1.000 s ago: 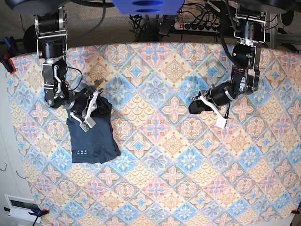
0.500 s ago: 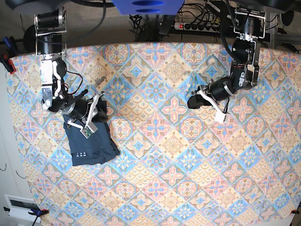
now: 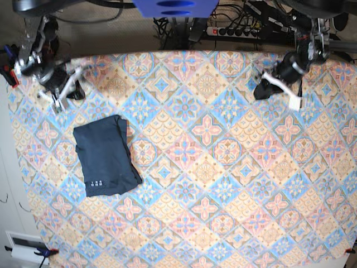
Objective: Layout the t-shirt on the table in an organized manner, then fold the t-shirt properly
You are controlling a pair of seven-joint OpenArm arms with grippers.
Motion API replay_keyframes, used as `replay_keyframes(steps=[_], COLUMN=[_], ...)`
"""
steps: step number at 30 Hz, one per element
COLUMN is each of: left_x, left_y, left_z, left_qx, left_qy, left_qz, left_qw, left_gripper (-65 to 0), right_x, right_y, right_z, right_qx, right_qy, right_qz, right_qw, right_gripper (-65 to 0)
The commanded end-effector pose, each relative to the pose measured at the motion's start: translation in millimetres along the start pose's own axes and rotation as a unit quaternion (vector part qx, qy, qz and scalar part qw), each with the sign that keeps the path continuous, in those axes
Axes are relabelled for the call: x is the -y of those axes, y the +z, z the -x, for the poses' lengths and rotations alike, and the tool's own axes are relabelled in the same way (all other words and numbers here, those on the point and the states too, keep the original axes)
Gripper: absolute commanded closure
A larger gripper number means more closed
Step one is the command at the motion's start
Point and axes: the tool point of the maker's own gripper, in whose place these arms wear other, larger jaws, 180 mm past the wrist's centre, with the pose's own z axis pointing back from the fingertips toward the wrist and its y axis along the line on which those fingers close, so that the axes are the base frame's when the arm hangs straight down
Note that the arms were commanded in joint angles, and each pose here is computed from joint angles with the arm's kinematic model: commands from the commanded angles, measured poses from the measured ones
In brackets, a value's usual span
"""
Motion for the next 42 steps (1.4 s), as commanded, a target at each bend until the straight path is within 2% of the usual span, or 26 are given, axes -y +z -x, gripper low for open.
replay_keyframes(steps=[1, 6, 13, 16, 18, 22, 24, 26, 27, 29, 32, 35, 37, 42], left_x=[2, -25, -62, -69, -74, -103, -123, -140, -146, -152, -159, -158, -158, -154], left_y=[14, 61, 120, 142, 151, 165, 157, 153, 148, 132, 106, 78, 67, 33], left_z=[-15, 5, 55, 92, 109, 144, 158, 186, 200, 227, 253, 283, 304, 342], left_qx=[0.026, 0.014, -0.054, -0.09, -0.11, -0.154, -0.157, -0.174, -0.18, -0.189, -0.211, -0.237, -0.253, -0.274], left_qy=[-0.014, -0.005, 0.019, 0.042, 0.036, 0.018, 0.02, 0.042, 0.052, 0.072, 0.065, 0.054, 0.049, 0.021], left_qz=[-0.001, -0.066, -0.153, -0.19, -0.218, -0.289, -0.309, -0.321, -0.322, -0.315, -0.3, -0.282, -0.276, -0.25], left_qw=[1.0, 0.998, 0.986, 0.977, 0.969, 0.945, 0.938, 0.93, 0.928, 0.927, 0.928, 0.928, 0.926, 0.928], left_gripper=[0.0, 0.0, 0.0, 0.0, 0.0, 0.0, 0.0, 0.0, 0.0, 0.0, 0.0, 0.0, 0.0, 0.0], right_x=[5, 19, -2, -8, -17, -40, -44, -37, -32, -38, -57, -66, -75, -85], right_y=[11, 45, 74, 83, 83, 84, 87, 83, 75, 67, 47, 13, 4, -25], right_z=[-13, 50, 130, 176, 205, 257, 277, 289, 294, 318, 342, 343, 351, 351], right_qx=[0.029, -0.039, -0.141, -0.192, -0.215, -0.27, -0.3, -0.317, -0.322, -0.343, -0.352, -0.333, -0.322, -0.283], right_qy=[0.008, -0.031, -0.068, -0.115, -0.158, -0.214, -0.206, -0.175, -0.159, -0.152, -0.183, -0.215, -0.242, -0.285], right_qz=[0.007, 0.045, 0.029, 0.022, 0.015, -0.009, -0.006, 0.009, 0.015, 0.009, -0.017, -0.033, -0.038, -0.04], right_qw=[0.9995, 0.9978, 0.9872, 0.9743, 0.9637, 0.9387, 0.9316, 0.9321, 0.9333, 0.9267, 0.9176, 0.9174, 0.9144, 0.915], right_gripper=[0.0, 0.0, 0.0, 0.0, 0.0, 0.0, 0.0, 0.0, 0.0, 0.0, 0.0, 0.0, 0.0, 0.0])
